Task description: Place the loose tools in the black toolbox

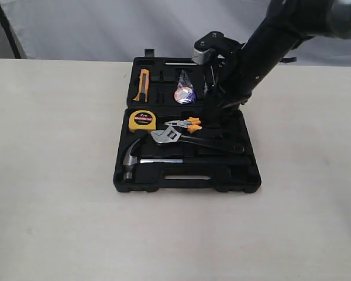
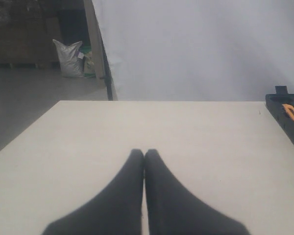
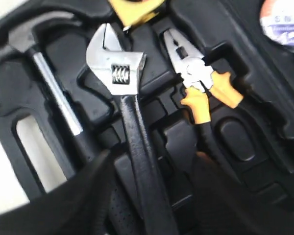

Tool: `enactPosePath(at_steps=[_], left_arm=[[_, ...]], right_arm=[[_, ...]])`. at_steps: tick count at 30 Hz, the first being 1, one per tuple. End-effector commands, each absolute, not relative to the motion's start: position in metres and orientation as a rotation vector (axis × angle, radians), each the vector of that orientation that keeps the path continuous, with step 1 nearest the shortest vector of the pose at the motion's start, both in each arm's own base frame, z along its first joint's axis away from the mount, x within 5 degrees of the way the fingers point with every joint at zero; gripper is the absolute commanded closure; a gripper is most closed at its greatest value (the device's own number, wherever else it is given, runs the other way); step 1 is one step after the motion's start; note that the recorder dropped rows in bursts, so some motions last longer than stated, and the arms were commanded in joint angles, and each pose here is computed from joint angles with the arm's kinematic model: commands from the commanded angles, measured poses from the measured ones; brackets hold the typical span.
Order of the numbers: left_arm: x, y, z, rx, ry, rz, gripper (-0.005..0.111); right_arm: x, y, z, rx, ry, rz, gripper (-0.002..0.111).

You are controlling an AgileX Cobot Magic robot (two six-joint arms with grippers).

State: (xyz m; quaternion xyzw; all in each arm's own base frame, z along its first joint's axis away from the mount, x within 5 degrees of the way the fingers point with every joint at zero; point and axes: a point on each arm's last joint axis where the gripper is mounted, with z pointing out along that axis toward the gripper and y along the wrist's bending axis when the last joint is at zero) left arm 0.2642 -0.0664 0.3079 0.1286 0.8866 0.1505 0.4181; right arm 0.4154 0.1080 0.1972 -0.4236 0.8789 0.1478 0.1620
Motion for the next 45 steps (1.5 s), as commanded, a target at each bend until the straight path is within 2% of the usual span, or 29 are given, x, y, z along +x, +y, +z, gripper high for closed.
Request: enactPosePath(at_steps=[1,19,21,25,26,38,42,45], left_arm=[[0.263,-0.066,0.307,0.306,2.223,0.348,0.105],[0.263,-0.066,0.307,0.306,2.223,0.348,0.105],[0.263,-0.066,0.307,0.306,2.223,0.348,0.105],[0.263,-0.066,0.307,0.306,2.223,0.348,0.105],[0.263,-0.066,0.307,0.306,2.223,0.348,0.105],[0.263,-0.066,0.307,0.306,2.223,0.348,0.105],[0.263,-0.066,0.307,0.306,2.223,0.348,0.105],[0.263,-0.066,0.307,0.306,2.223,0.348,0.105]], right_arm=[[0.424,0.107,0.181,-1.238,2.484,0.381,0.051],[0.426,0.139,0.133,-1.357,2.427,0.468,0.053],[0.424,0.14,0.128,-1.396,2.439,0.48,0.063],[0.424,0.139,0.128,-1.415,2.439,0.462,0.105],[0.427,0.139,0.132,-1.393,2.436,0.455,0.108],[0.426,0.145,0.202,-1.341,2.303,0.417,0.109],[0.418,0.154,0.206,-1.442,2.275,0.337,0.109],[0.408,0.162,0.194,-1.561,2.25,0.203,0.109]])
